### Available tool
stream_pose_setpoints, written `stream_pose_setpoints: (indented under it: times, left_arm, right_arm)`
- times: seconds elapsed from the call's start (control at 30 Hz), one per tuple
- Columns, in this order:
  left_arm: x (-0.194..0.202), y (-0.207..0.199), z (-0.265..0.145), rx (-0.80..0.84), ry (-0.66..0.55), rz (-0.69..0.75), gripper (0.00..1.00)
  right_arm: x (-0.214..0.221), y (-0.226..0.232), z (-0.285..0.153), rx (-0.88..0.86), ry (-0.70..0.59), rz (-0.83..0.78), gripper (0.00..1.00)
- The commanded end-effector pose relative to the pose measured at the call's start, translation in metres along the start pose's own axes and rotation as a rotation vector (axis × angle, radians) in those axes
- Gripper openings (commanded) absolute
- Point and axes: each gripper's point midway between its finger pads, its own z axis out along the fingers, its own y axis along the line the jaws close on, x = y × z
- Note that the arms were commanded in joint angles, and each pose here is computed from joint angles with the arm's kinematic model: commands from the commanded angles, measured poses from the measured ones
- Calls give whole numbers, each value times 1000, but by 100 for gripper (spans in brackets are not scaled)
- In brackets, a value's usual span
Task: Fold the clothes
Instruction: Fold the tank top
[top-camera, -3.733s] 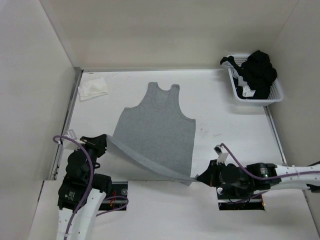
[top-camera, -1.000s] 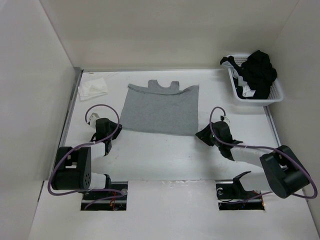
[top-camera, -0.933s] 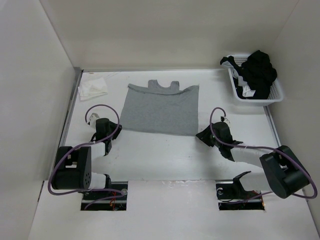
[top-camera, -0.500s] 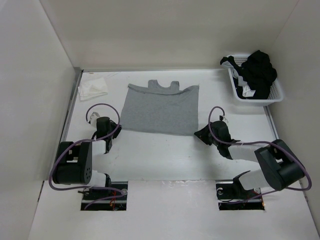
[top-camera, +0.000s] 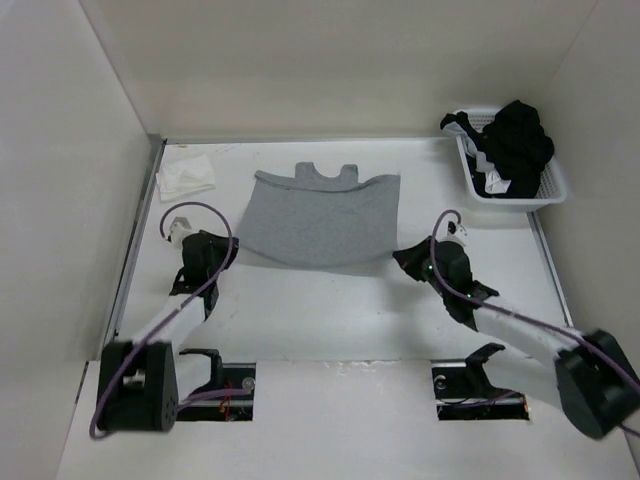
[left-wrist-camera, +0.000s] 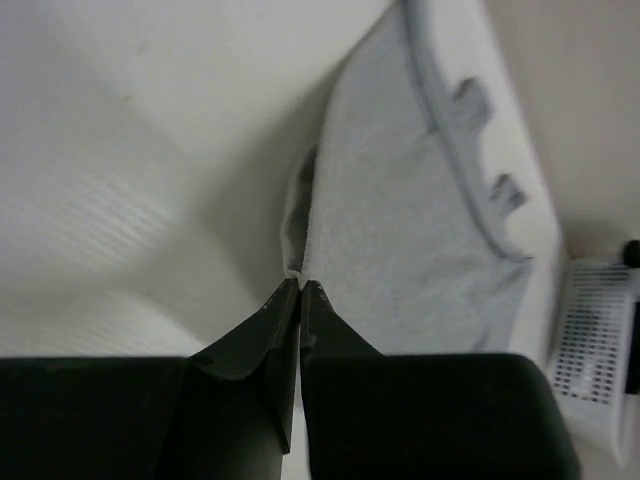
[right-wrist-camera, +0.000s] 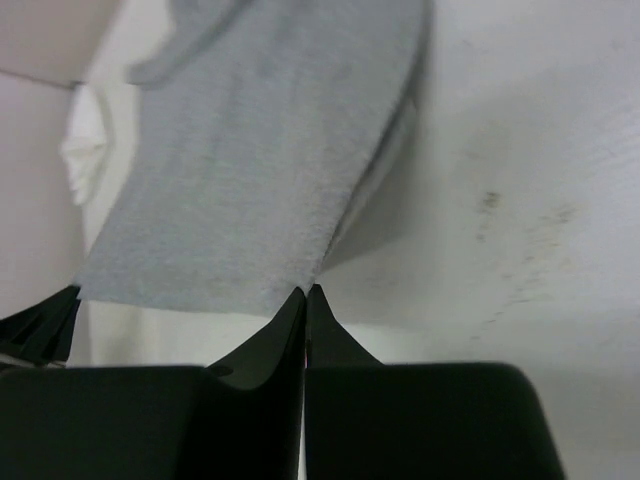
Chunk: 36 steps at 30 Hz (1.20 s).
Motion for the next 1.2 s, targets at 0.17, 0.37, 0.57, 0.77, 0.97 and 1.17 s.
stream_pose_setpoints:
  times: [0.17,0.37,0.57,0.77,0.97,1.17]
  left_arm:
    - [-86,-114,-148,361,-247,33,0]
    - [-127,-176,-259,560,-354,68,0]
    - [-124,-180,-250,539,-318,73,0]
    - [-93,-139,-158,345,-226,91,0]
    - [-88,-107,-37,168,-191,37,0]
    - [-94,-133,61,135,-117,2,0]
  right_arm:
    - [-74,92,-144,-195,-217,-178,0]
    - [-112,146,-239,-357,-255,-209,0]
    - [-109,169,-240,-360,-246,-303,1]
    - [-90,158,-156,-266,-192,-356,2]
    - [-104,117,-20,-185,-62,-253,2]
    - [-150,104,90,-114,4,-178,0]
